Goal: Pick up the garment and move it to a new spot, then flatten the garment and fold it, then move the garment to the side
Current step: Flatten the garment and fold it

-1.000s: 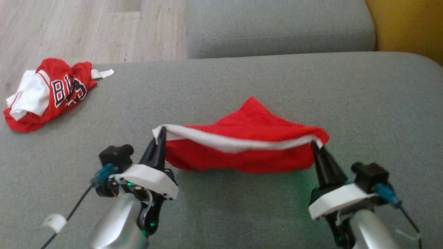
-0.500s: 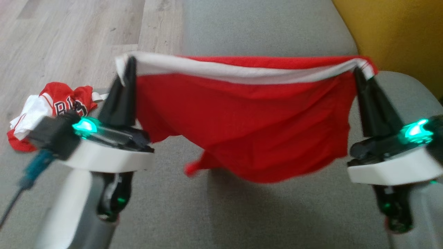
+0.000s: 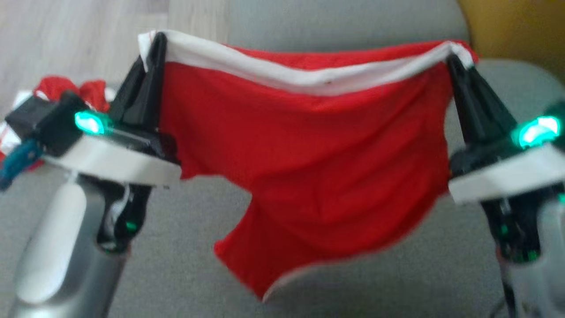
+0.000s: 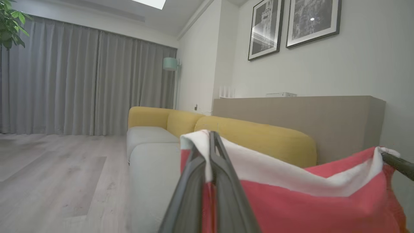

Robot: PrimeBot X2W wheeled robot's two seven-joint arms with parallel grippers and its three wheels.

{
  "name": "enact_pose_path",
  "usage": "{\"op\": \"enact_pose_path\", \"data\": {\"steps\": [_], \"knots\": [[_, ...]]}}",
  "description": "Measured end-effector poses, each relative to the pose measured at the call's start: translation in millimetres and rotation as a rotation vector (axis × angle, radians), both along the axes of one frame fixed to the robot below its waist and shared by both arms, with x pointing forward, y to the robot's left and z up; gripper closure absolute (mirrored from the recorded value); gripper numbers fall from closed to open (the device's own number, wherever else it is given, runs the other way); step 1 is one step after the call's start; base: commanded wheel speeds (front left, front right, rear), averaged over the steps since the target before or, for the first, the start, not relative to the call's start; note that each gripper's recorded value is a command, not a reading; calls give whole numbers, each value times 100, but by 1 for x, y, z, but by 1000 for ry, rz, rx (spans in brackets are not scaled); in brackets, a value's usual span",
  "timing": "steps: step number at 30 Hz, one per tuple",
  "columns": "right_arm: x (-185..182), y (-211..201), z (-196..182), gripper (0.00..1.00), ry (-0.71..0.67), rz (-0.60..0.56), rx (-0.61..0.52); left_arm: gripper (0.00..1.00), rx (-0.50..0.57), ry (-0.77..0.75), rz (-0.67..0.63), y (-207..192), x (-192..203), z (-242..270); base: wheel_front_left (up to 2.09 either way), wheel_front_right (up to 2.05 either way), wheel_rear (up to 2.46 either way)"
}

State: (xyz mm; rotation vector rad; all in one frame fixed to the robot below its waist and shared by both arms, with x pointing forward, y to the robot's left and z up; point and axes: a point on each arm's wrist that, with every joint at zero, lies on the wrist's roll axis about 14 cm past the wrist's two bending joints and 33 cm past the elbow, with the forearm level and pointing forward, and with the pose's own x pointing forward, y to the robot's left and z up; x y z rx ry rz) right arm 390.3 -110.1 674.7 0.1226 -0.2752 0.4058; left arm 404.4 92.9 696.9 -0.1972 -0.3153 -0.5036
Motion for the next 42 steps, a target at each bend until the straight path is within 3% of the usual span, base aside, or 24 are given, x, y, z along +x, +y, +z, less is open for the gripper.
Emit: {"op": "enact_pose_path", "data": {"steps": [5,8,9,15,18,22,27,30,37,42], "knots": [[74,9,-1,100,0,5,-36,100,57,25,27,7,65,-10,0,0,0],[124,17,18,100,-74,-7,-68,100,57,-46,76,18,112,10,0,0,0],[124,17,18,100,-74,-7,-68,100,57,-46,76,18,112,10,0,0,0],[203,12,35,100,-194,-91,-146,100,44,-191,116,15,181,41,0,0,0],[230,12,15,100,-188,-110,-175,100,21,-176,122,11,204,21,0,0,0],[253,21,-50,100,-67,-93,-186,100,12,-76,126,9,226,-38,0,0,0],[252,30,-149,100,140,-55,-204,100,8,107,107,3,224,-129,0,0,0],[237,34,-187,100,214,-34,-180,100,-4,201,111,7,212,-171,0,0,0],[203,39,-190,100,210,-3,-103,100,-111,144,120,17,177,-156,0,0,0],[163,42,-187,100,214,18,-64,100,-133,137,142,27,131,-153,0,0,0]]}}
